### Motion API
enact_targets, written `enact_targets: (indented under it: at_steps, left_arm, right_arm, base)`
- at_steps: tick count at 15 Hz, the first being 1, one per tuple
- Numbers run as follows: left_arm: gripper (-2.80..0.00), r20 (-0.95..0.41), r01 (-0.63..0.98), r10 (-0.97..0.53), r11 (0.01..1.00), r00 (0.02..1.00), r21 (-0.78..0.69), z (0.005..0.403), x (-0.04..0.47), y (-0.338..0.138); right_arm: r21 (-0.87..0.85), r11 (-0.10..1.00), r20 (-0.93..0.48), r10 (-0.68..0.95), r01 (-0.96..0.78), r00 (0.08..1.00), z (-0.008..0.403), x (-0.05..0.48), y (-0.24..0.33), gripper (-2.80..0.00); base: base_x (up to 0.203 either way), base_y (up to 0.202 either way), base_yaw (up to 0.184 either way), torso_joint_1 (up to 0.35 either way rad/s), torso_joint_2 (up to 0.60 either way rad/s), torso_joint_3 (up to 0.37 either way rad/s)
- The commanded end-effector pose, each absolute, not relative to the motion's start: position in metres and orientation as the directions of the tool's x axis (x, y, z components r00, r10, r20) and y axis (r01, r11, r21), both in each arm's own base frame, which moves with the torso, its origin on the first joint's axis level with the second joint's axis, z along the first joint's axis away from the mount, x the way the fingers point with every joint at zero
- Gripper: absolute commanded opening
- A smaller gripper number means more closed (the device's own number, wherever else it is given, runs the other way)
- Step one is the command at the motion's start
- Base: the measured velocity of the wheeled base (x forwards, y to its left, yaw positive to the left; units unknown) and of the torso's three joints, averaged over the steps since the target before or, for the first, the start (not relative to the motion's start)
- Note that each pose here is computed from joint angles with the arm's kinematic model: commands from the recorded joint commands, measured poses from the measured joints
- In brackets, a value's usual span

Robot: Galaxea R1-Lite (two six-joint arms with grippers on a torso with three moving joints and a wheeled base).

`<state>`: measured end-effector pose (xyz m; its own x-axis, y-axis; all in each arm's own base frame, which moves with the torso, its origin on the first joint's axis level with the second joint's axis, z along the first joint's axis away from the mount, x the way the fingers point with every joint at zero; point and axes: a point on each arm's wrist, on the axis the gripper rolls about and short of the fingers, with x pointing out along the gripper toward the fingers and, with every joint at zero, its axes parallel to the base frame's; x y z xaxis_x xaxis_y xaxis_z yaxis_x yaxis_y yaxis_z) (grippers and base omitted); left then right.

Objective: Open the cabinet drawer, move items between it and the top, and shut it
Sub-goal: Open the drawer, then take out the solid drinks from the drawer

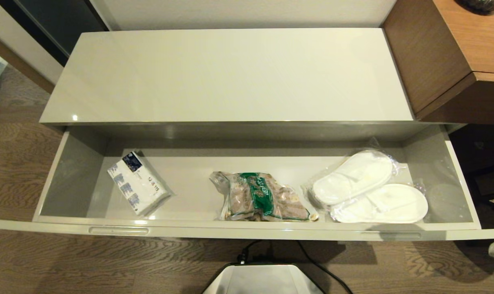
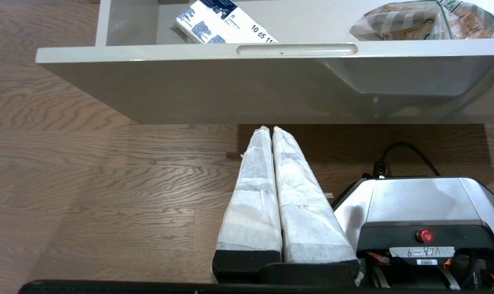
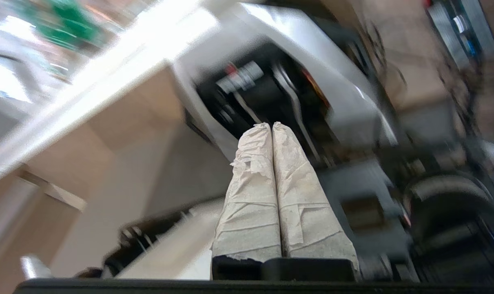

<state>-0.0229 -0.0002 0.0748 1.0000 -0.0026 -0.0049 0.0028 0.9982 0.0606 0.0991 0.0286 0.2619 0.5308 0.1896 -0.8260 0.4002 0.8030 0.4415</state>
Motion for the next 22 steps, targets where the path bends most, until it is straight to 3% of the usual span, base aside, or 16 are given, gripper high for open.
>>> enact_targets:
  at_steps: [1, 3, 8, 17, 22]
  left_arm:
    - [-2.8, -0.006, 0.003, -0.003, 0.998, 1.0, 0.061, 0.075, -0.023, 0.0]
    - [-2.8, -0.006, 0.003, -0.003, 0.998, 1.0, 0.061, 0.075, -0.023, 0.0]
    - [-2.8, -0.006, 0.003, -0.003, 0.998, 1.0, 0.061, 0.075, -0.023, 0.0]
    - [-2.8, -0.006, 0.003, -0.003, 0.998, 1.0, 0.061, 0.075, -0.023, 0.0]
    - [-2.8, -0.006, 0.003, -0.003, 0.998, 1.0, 0.061, 0.075, -0.023, 0.0]
  right_arm:
    - [0.488, 0.791, -0.77, 0.191, 0.368, 0.609, 0.27, 0.085, 0.024, -2.8]
    - [0.515, 0.787, -0.672, 0.123, 0.341, 0.73, 0.281, 0.085, 0.022, -2.8]
    - [0.511, 0.836, -0.529, 0.126, 0.197, 0.839, 0.309, 0.041, 0.009, -2.8]
    - [0.519, 0.813, -0.574, 0.103, 0.264, 0.812, 0.304, -0.087, -0.016, -2.8]
    - [0.554, 0.825, -0.569, 0.279, 0.111, 0.773, 0.277, -0.118, -0.008, -2.8]
  base:
    - [0.0, 0.0, 0.0, 0.0, 0.0, 0.0]
    - [0.0, 0.0, 0.0, 0.0, 0.0, 0.0]
    - [0.0, 0.0, 0.0, 0.0, 0.0, 0.0]
    - [0.0, 0.0, 0.0, 0.0, 0.0, 0.0]
    - [0.0, 0.0, 0.0, 0.0, 0.0, 0.0]
